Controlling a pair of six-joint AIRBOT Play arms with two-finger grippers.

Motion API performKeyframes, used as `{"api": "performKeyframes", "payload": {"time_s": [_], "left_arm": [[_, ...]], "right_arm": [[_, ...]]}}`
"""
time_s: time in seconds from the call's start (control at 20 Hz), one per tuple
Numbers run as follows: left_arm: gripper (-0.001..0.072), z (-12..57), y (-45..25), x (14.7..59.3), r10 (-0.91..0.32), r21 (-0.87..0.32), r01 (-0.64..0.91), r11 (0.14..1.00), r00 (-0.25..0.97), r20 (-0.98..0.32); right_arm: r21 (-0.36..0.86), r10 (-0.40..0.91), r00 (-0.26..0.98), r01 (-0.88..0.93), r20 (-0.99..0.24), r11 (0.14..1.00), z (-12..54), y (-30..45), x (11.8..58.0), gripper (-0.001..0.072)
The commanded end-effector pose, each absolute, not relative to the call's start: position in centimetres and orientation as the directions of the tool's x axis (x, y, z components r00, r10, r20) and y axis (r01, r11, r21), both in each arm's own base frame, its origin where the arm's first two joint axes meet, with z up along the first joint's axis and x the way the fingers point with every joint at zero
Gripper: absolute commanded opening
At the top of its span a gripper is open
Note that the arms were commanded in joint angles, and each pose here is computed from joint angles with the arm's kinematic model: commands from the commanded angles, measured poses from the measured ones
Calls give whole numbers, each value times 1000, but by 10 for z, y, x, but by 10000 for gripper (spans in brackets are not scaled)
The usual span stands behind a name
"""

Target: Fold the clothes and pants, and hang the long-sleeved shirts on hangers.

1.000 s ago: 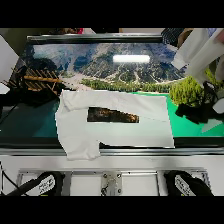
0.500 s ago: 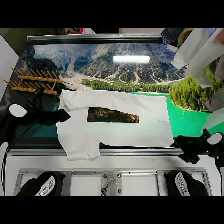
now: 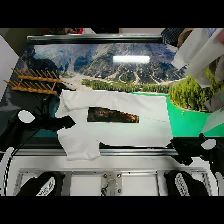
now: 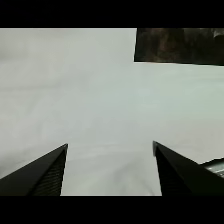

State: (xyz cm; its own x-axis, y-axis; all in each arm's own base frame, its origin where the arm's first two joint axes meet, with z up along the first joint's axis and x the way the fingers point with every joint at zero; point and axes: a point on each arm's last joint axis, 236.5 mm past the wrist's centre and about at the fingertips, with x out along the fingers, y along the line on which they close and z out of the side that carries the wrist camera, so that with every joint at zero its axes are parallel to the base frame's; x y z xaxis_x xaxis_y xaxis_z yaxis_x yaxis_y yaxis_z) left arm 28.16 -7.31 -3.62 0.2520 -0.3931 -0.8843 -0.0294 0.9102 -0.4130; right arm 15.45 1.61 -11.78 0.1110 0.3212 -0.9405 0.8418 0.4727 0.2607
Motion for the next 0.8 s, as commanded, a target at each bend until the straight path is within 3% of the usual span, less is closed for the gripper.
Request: {"api": "performKeyframes", "payload": {"time_s": [0.0,0.05,0.15,0.4,0.45,0.55,0.65,0.75], "left_arm": [[566,-37,-74,280,-394,-413,-27,910,248,-885],[566,-37,-74,280,-395,-413,-27,910,245,-885],[566,-37,-74,278,-396,-414,-27,910,240,-886],[566,-37,-74,278,-396,-414,-26,910,240,-886],[566,-37,-74,279,-396,-414,-27,910,241,-886],[566,-37,-74,279,-395,-413,-26,910,241,-887],[566,-37,-74,279,-395,-413,-26,910,241,-887],[566,-37,-74,279,-395,-413,-26,910,240,-887]], "right_arm": [[382,263,288,801,-921,460,-119,15,199,560],[379,267,279,792,-922,479,-117,16,197,536],[353,266,242,755,-933,553,-111,14,193,365],[252,217,142,714,-966,654,-90,-3,182,378],[234,222,109,694,-969,681,-84,-2,177,393],[157,180,32,650,-983,743,-69,-14,164,528],[47,71,-16,609,-997,792,-52,-42,158,530],[47,49,12,561,-999,827,-30,-48,168,530]]}}
